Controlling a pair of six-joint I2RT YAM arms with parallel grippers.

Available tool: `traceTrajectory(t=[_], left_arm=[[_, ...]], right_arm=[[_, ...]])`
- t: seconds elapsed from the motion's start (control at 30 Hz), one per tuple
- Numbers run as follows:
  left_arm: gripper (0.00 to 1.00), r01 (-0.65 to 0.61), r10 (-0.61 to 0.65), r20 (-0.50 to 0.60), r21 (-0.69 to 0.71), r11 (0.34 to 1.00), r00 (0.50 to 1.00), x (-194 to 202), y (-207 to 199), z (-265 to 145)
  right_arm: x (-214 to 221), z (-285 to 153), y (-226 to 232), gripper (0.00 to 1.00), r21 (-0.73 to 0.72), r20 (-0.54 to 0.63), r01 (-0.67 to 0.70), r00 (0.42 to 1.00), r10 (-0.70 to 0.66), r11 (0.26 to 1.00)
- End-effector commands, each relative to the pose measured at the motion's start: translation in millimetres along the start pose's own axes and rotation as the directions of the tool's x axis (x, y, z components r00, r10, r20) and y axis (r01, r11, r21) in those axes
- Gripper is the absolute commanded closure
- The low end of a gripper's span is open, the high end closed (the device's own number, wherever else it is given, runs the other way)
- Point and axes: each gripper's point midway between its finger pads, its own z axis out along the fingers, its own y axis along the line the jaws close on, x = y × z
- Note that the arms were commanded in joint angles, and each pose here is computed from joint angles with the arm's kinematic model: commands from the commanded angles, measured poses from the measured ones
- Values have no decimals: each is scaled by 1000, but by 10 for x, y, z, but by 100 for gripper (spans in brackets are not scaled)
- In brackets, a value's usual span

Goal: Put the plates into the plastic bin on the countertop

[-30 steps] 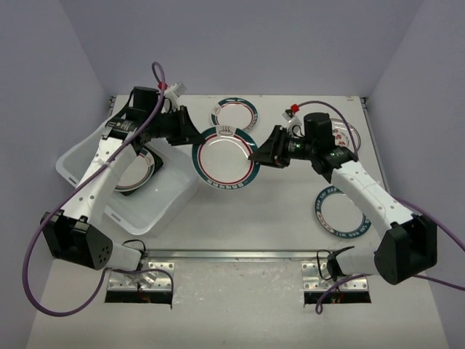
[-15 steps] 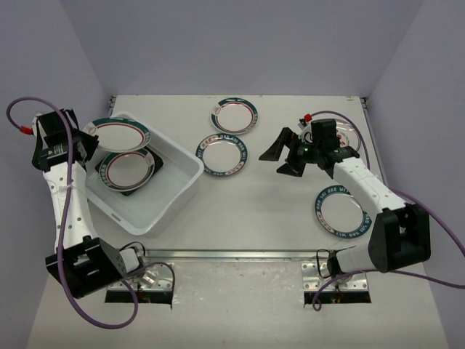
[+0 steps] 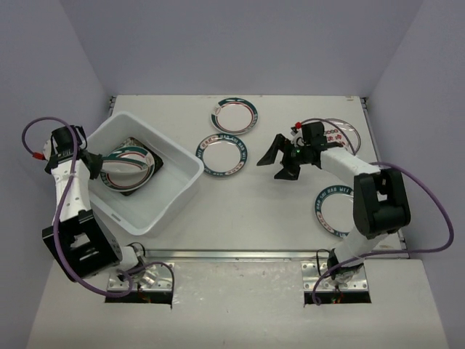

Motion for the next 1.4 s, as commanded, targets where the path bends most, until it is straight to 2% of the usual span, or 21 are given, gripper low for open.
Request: traceTrajectory(t=[0.0,0.03,0.07,0.2,0.37,0.5,0.53,0.63,0.73,0.8,0.87,0.9,0.93,1.0,1.03,1.07,1.13,1.23,1.27,1.37], left_arm=[[45,41,-44,24,93,995,999,-101,-247,76],[28,38,-40,15,91,995,999,-68,-236,86],[20,32,-32,5,91,995,999,-37,-229,86],[0,-10,14,-51,84,996,999,95,-192,91],[0,-75,77,-121,19,997,990,222,-30,15],[0,-107,133,-129,191,976,983,196,-315,-383],[0,-115,154,-132,263,958,979,217,-457,-499],[0,-191,268,-111,454,870,957,354,-831,-911],[0,-271,390,-99,565,780,915,607,-1077,-1251],[0,-306,477,-119,629,715,871,895,-1156,-1410],[0,-338,529,-117,650,681,840,1046,-1164,-1478],[0,-371,577,-102,673,640,810,1168,-1158,-1546],[0,-394,608,-86,688,610,790,1220,-1137,-1581],[0,-411,643,-80,707,575,762,1293,-1100,-1644],[0,-423,665,-64,725,543,744,1327,-1090,-1705],[0,-432,677,-48,735,522,734,1333,-1086,-1741],[0,-433,718,-27,781,449,696,1482,-1100,-1874],[0,-367,754,-26,862,349,657,1687,-1168,-2027],[0,-344,764,-15,887,309,645,1746,-1205,-2085],[1,-263,801,9,947,186,599,1915,-1260,-2297]], right_arm=[[-286,155,117,1,-54,35,47,998,-45,997],[-311,247,64,1,-48,19,36,999,-35,998],[-328,335,16,1,-42,3,17,1000,-16,999],[-401,628,-101,1,-31,-38,-27,999,26,999],[-568,1005,-167,1,-18,-63,6,998,-7,1000],[-550,1293,-282,2,-10,-95,5,995,-6,1000],[-554,1329,-259,6,-18,-96,9,995,-10,1000],[-511,1509,-238,34,-46,-131,1,991,-7,999],[-469,1632,-265,66,-57,-130,3,991,-10,998],[-382,1668,-279,74,-87,-132,-5,991,-7,996],[-361,1683,-232,83,-133,-132,-6,991,-12,991],[-377,1659,-187,96,-158,-116,-11,993,-8,987],[-441,1612,-124,100,-179,-84,-2,996,-13,984],[-394,1492,-117,100,-172,-62,-4,998,-7,985],[-480,1232,114,100,-192,-2,38,999,-39,981],[-506,1145,141,100,-178,20,50,999,-47,983],[-508,724,221,100,-79,96,96,991,-89,992],[-500,187,328,100,28,187,147,971,-150,989],[-479,47,375,100,34,203,167,964,-171,985],[-324,-338,668,100,-31,141,224,966,-218,974]])
